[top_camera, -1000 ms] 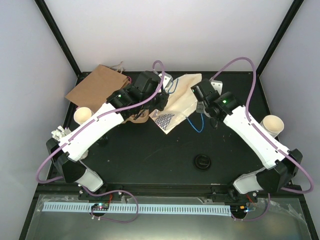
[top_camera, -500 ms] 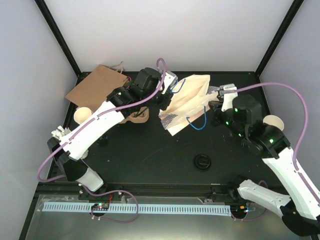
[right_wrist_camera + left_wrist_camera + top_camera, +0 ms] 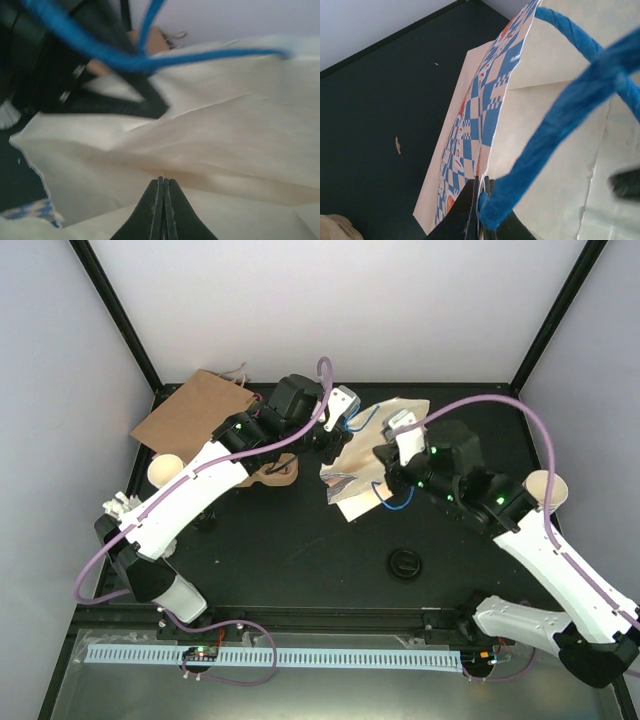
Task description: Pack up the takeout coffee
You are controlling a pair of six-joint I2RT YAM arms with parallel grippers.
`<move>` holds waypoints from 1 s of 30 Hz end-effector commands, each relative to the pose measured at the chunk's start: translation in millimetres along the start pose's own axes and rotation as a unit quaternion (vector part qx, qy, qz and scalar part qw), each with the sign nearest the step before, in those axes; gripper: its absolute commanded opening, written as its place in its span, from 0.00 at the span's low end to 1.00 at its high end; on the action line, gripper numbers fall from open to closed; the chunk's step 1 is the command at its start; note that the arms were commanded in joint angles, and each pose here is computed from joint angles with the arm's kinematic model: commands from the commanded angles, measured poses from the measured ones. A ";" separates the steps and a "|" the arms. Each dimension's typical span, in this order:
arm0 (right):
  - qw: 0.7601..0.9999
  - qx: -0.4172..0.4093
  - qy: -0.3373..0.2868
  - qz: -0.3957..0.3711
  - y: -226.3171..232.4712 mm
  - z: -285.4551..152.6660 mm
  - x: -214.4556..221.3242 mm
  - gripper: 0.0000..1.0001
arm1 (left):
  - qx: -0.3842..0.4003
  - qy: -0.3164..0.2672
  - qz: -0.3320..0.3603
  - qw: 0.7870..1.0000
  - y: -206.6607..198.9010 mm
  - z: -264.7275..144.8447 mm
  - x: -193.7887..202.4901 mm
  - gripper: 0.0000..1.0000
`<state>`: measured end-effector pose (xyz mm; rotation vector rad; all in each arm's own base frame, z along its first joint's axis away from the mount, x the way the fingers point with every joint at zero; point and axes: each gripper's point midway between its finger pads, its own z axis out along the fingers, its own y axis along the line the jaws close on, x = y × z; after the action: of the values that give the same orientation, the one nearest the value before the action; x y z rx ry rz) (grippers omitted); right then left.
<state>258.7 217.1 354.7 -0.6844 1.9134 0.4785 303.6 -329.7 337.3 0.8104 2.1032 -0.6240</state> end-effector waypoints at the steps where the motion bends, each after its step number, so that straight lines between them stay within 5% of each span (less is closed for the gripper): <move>1: 0.995 0.007 -0.021 -0.102 14.1 3.4 4.7 0.01 | 0.031 -0.024 0.012 0.999 -14.6 -18.6 -19.2 0.02; 18: 0.940 -0.008 0.137 -0.312 10.4 30.8 68.1 0.01 | 0.107 0.062 0.085 0.989 -42.7 -31.4 22.2 0.02; 23: 0.882 -0.073 0.152 -0.441 23.3 28.9 90.1 0.01 | 0.112 0.077 0.087 0.987 -44.1 -36.4 31.5 0.02; 30: 0.804 -0.049 0.169 -0.568 6.4 43.7 115.1 0.01 | 0.137 0.093 0.079 0.983 -53.2 -50.9 40.6 0.02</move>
<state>237.8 225.3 238.3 -1.7545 1.5953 -0.1560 243.1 -324.8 320.3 1.1698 2.1631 -0.7172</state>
